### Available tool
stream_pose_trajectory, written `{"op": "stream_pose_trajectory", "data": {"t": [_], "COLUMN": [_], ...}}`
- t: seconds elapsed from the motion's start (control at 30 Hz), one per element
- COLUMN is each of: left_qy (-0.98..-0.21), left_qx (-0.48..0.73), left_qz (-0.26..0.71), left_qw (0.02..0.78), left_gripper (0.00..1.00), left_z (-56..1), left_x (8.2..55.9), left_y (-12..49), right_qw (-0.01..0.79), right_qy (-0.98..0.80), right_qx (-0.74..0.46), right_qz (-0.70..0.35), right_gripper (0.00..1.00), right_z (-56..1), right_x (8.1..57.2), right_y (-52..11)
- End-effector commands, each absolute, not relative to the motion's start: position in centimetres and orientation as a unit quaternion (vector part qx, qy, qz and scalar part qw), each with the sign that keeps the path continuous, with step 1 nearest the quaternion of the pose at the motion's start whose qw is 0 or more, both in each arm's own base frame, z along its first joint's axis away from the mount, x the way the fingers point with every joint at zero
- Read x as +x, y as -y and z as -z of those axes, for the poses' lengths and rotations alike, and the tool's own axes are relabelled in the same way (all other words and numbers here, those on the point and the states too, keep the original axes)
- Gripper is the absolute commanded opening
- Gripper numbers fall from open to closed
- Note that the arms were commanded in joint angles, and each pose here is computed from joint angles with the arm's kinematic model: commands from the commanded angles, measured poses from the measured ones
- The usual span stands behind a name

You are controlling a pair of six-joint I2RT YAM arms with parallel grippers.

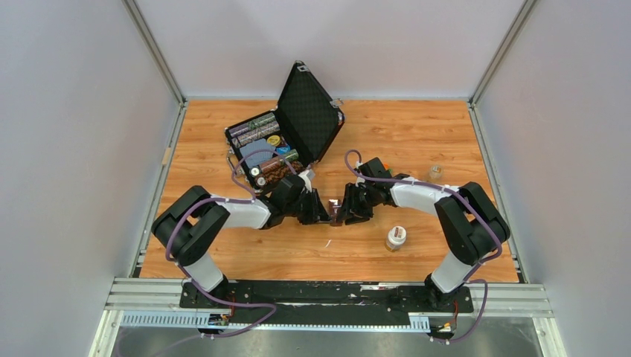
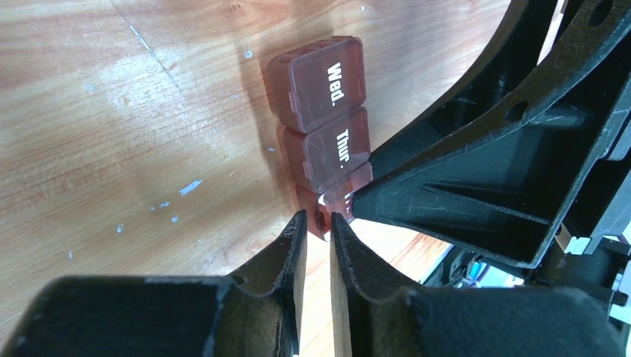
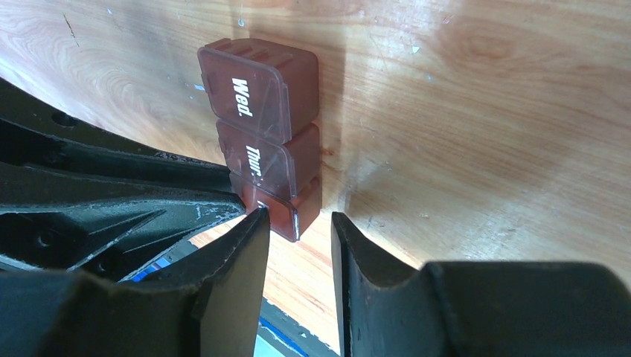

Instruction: Sort the pills into containers

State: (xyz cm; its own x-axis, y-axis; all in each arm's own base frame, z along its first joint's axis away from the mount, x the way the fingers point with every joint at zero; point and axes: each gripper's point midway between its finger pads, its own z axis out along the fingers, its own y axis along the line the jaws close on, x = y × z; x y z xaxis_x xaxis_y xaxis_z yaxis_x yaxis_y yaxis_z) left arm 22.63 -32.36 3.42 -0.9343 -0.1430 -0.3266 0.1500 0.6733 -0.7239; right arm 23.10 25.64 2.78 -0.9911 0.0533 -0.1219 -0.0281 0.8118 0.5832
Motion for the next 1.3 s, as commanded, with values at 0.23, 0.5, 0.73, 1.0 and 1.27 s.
{"op": "stream_pose_trajectory", "data": {"t": [0.23, 0.5, 0.73, 1.0, 1.27], "left_qy": [-0.876, -0.862, -0.840, -0.836, -0.846], "left_qx": [0.002, -0.076, -0.135, -0.154, -0.153], "left_qz": [0.391, 0.309, 0.222, 0.208, 0.217], "left_qw": [0.284, 0.396, 0.476, 0.483, 0.463], "left_gripper": [0.32, 0.36, 0.51, 0.58, 0.61], "left_z": [-12.0, -16.5, -18.8, -18.0, -16.5], "left_x": [26.8, 29.5, 29.2, 28.2, 27.9], "left_y": [32.2, 25.9, 19.4, 17.4, 17.6], "right_qw": [0.141, 0.190, 0.204, 0.188, 0.192], "right_qy": [-0.952, -0.962, -0.974, -0.981, -0.981], "right_qx": [0.037, 0.053, 0.042, 0.022, 0.008], "right_qz": [-0.268, -0.189, -0.087, -0.042, -0.027], "right_gripper": [0.45, 0.70, 0.74, 0.68, 0.57], "right_z": [-7.8, -8.5, -6.4, -4.6, -3.9], "right_x": [26.5, 27.0, 27.2, 26.5, 27.1], "right_y": [-25.1, -25.1, -25.9, -27.0, -27.0]}}
